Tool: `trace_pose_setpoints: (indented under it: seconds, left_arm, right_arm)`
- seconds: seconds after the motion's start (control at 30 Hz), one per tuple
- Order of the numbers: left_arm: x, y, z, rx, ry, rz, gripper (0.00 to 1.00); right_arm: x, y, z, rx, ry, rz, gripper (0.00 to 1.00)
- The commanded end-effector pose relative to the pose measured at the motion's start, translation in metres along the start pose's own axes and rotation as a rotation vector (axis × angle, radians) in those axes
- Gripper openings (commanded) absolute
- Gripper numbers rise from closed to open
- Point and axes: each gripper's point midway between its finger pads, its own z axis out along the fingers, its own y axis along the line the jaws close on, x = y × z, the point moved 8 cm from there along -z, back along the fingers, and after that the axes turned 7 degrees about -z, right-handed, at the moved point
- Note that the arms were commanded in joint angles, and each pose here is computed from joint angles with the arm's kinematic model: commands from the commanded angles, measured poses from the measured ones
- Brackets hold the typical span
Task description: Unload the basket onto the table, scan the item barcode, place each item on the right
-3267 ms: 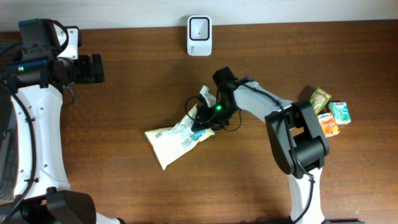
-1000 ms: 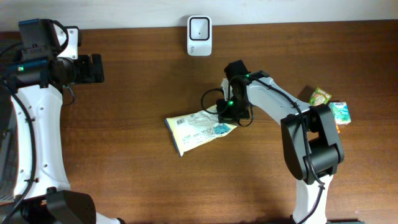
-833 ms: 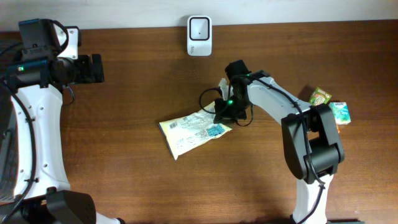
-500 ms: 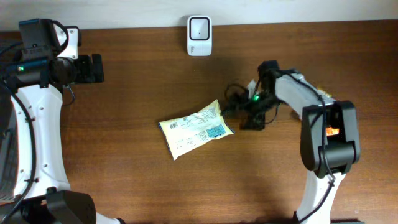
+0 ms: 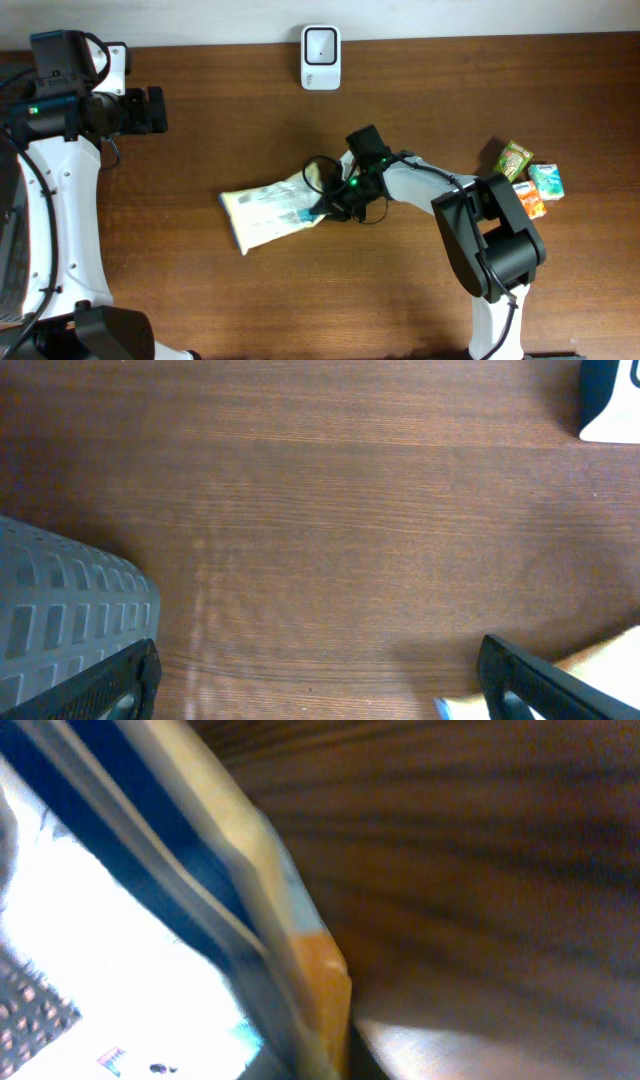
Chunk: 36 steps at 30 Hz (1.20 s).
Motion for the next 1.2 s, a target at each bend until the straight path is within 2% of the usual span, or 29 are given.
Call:
trace_pose_setpoints:
  seconds: [0.0, 0.13, 0.27, 0.33, 0.37, 0.47, 0.53, 0.57, 0.6, 0.63, 0.73, 0.83, 1.0, 1.03, 1.13, 1.17]
  left_arm:
    - [0.000, 0.001, 0.003, 0.008, 0.004, 0.012, 0.99]
    - [0.000, 0.001, 0.003, 0.008, 0.004, 0.012, 0.99]
    - [0.000, 0.001, 0.003, 0.008, 0.004, 0.012, 0.99]
    - [0.000, 0.001, 0.003, 0.008, 0.004, 0.012, 0.99]
    - [0.000, 0.001, 0.003, 0.008, 0.004, 0.012, 0.99]
    - [0.000, 0.001, 0.003, 0.008, 0.004, 0.012, 0.99]
    - [0.000, 0.001, 0.003, 0.008, 0.004, 0.012, 0.99]
    - [0.000, 0.001, 0.003, 0.008, 0.004, 0.012, 0.99]
    - [0.000, 0.001, 0.003, 0.008, 0.004, 0.012, 0.99]
    - [0.000, 0.001, 0.003, 0.008, 0.004, 0.012, 0.99]
    - [0.000, 0.001, 0.003, 0.008, 0.004, 0.012, 0.99]
    - [0.000, 0.001, 0.003, 0.008, 0.004, 0.012, 0.99]
    - [0.000, 0.001, 0.003, 0.008, 0.004, 0.012, 0.99]
    - [0.000, 0.001, 0.003, 0.008, 0.004, 0.012, 0.99]
    - [0.000, 0.001, 0.003, 0.008, 0.004, 0.012, 0.99]
    - [0.000, 0.001, 0.003, 0.008, 0.004, 0.012, 0.99]
  right_arm:
    - [-0.008, -0.018, 0.006, 0.049, -0.046, -0.044, 0.04]
    - [-0.014, -0.007, -0.014, -0.020, -0.062, -0.160, 0.04]
    - [-0.023, -0.008, -0.064, 0.053, -0.184, -0.293, 0.04]
    - [-0.030, -0.018, -0.077, 0.058, -0.213, -0.284, 0.06]
    - [-0.033, -0.024, -0.082, 0.065, -0.227, -0.274, 0.25]
    - [-0.038, -0.035, -0.094, 0.068, -0.245, -0.228, 0.63]
    - [-0.035, -0.040, -0.097, 0.073, -0.227, -0.165, 0.70]
    - [-0.030, -0.043, -0.096, 0.081, -0.198, -0.117, 0.79]
    - [-0.018, -0.044, -0.091, 0.098, -0.140, -0.029, 0.96]
    - [-0.012, -0.042, -0.085, 0.106, -0.110, -0.001, 0.99]
    - [-0.005, -0.027, -0.067, 0.133, -0.101, 0.052, 0.99]
    - [-0.009, -0.009, -0.038, 0.279, -0.281, 0.170, 0.99]
    - [-0.015, 0.022, -0.004, 0.332, -0.488, 0.028, 0.98]
    - [-0.016, 0.020, -0.001, 0.348, -0.500, 0.024, 0.87]
    - [-0.017, 0.004, 0.012, 0.387, -0.473, 0.044, 0.22]
    - [-0.016, 0.002, 0.014, 0.389, -0.456, 0.041, 0.11]
